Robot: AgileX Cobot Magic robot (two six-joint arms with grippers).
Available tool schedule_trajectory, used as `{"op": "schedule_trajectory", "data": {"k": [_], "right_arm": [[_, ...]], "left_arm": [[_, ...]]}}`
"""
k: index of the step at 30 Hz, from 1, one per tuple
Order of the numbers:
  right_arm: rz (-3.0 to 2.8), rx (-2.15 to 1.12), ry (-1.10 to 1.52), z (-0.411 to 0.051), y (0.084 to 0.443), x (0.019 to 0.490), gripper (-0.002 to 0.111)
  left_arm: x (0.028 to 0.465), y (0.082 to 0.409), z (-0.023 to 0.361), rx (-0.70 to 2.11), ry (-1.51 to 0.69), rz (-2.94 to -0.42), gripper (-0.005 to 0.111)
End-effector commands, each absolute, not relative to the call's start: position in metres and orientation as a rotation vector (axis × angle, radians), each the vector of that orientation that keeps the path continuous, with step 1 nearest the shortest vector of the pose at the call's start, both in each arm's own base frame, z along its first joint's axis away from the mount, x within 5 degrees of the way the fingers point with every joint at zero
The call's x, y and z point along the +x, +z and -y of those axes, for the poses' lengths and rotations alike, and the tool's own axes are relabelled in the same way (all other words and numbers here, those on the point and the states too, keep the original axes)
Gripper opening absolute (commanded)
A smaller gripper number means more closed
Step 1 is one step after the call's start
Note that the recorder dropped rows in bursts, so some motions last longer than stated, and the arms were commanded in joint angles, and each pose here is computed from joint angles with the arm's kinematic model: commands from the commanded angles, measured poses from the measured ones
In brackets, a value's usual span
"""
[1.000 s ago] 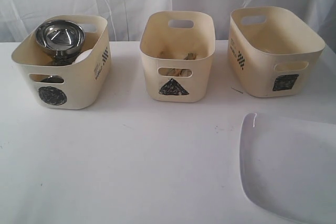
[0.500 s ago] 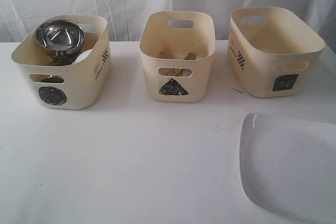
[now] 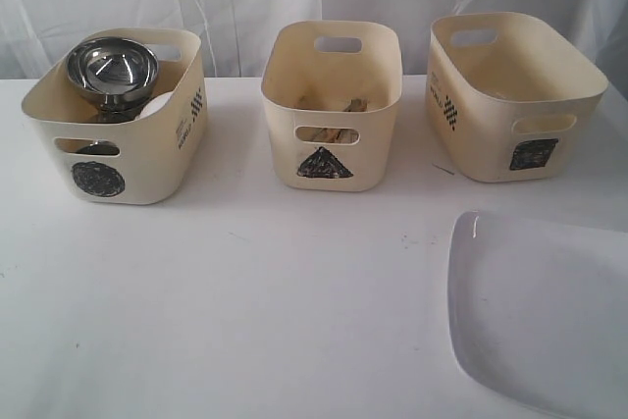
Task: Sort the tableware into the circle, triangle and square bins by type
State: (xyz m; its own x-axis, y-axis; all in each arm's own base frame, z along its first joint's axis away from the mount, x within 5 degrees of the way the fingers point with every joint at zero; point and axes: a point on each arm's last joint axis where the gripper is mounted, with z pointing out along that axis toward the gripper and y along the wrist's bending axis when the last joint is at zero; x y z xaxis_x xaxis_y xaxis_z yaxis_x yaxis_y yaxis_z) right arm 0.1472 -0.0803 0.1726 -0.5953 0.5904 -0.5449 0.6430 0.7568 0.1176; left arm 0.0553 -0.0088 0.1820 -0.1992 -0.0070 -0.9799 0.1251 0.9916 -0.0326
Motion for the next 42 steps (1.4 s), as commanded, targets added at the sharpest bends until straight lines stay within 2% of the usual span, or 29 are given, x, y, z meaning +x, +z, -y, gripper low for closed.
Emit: {"op": "schedule_trajectory", "data": {"k": [1, 24, 35, 39, 42], "right_arm": [[-2.410, 0.952, -0.116, 0.084, 0.165, 0.149, 0.047], [-2.549, 1.030, -0.065, 0.085, 0.133, 0.157, 0.047], [-2.611, 0.911, -0.018, 0.069, 0.128, 0.166, 0.047], [-2.624, 0.895, -0.008, 0.066, 0.127, 0.167, 0.034], [-2.626, 0.892, -0.008, 0.065, 0.127, 0.167, 0.018]], "left_arm": [[0.055, 0.180, 0.009, 0.086, -0.128, -1.771, 0.036], [0.055, 0.180, 0.009, 0.086, -0.128, -1.771, 0.036], [0.055, 0.180, 0.009, 0.086, -0.128, -1.771, 0.036], [0.055, 0.180, 0.009, 0.086, -0.128, -1.771, 0.036], [0.055, 0.180, 0.009, 0.086, -0.128, -1.771, 0.036]]}}
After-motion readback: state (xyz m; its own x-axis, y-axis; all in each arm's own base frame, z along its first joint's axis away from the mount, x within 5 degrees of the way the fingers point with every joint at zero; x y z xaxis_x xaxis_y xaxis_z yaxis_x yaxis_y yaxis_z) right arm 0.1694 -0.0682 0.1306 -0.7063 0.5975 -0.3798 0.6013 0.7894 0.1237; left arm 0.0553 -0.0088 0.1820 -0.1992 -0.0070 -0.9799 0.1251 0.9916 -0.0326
